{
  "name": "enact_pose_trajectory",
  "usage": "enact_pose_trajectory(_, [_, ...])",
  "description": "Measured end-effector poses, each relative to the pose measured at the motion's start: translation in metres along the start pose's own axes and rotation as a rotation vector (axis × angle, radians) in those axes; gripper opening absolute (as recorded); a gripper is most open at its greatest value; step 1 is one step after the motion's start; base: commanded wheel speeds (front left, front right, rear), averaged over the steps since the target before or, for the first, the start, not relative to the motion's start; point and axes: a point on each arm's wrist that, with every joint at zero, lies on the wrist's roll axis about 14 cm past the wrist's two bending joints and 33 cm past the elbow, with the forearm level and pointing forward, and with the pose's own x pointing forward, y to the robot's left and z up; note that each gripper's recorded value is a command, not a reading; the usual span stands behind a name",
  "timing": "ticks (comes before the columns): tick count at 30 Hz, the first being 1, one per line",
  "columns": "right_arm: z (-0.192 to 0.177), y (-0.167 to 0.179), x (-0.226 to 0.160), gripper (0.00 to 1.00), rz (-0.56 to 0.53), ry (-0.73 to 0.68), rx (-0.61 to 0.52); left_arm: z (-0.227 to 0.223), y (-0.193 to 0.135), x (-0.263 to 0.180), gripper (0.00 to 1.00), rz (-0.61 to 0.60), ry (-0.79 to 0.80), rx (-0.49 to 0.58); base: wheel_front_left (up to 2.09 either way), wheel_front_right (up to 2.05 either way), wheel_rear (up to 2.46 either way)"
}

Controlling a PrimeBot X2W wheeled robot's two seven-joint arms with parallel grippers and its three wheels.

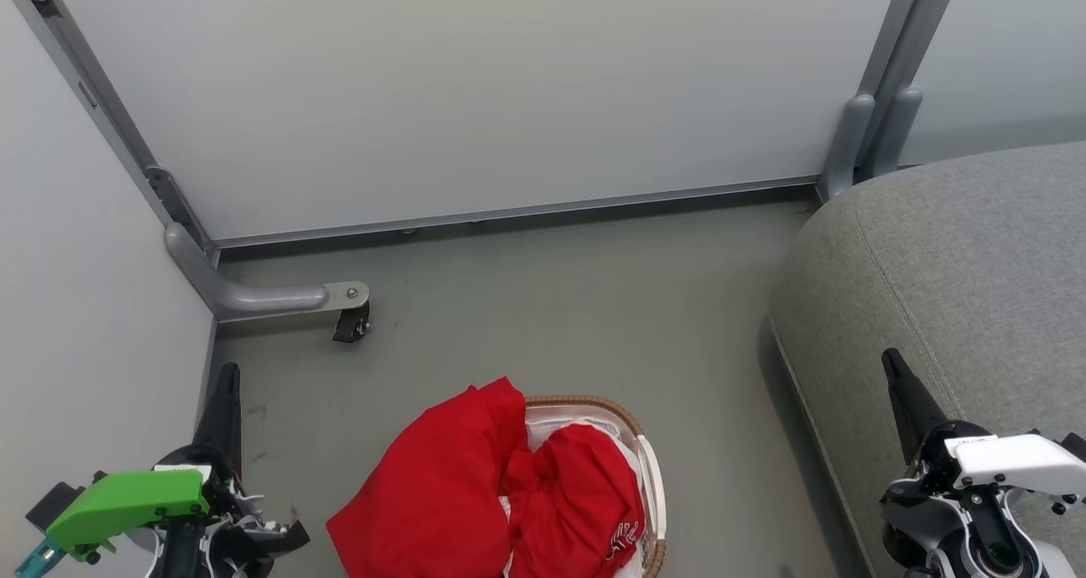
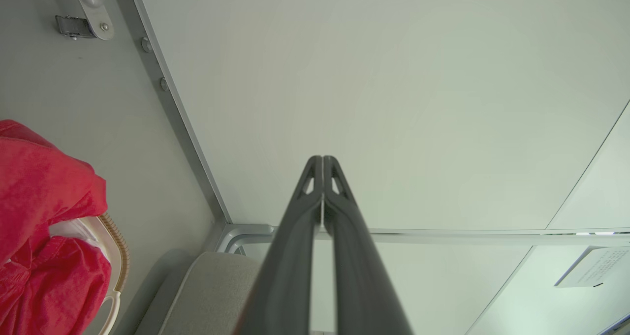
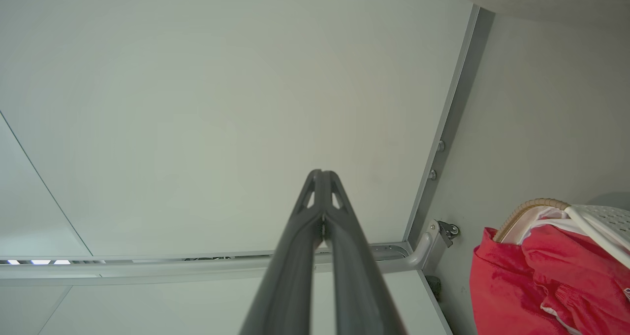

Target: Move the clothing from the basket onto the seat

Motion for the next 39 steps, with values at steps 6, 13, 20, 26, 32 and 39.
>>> enact_pose_trajectory(6, [0.0,0.0,0.0,0.0,0.0,0.0,0.0,0.0,0.0,0.0,0.0,0.0,0.0,0.0,0.0,0.0,0.0])
enact_pose_trajectory(13, [0.0,0.0,0.0,0.0,0.0,0.0,0.0,0.0,0.0,0.0,0.0,0.0,0.0,0.0,0.0,0.0,0.0])
enact_pose_trajectory(20, [0.0,0.0,0.0,0.0,0.0,0.0,0.0,0.0,0.0,0.0,0.0,0.0,0.0,0.0,0.0,0.0,0.0])
enact_pose_trajectory(26, [0.0,0.0,0.0,0.0,0.0,0.0,0.0,0.0,0.0,0.0,0.0,0.0,0.0,0.0,0.0,0.0,0.0])
enact_pose_trajectory(32, [0.0,0.0,0.0,0.0,0.0,0.0,0.0,0.0,0.0,0.0,0.0,0.0,0.0,0.0,0.0,0.0,0.0])
enact_pose_trajectory(39, [0.0,0.0,0.0,0.0,0.0,0.0,0.0,0.0,0.0,0.0,0.0,0.0,0.0,0.0,0.0,0.0,0.0])
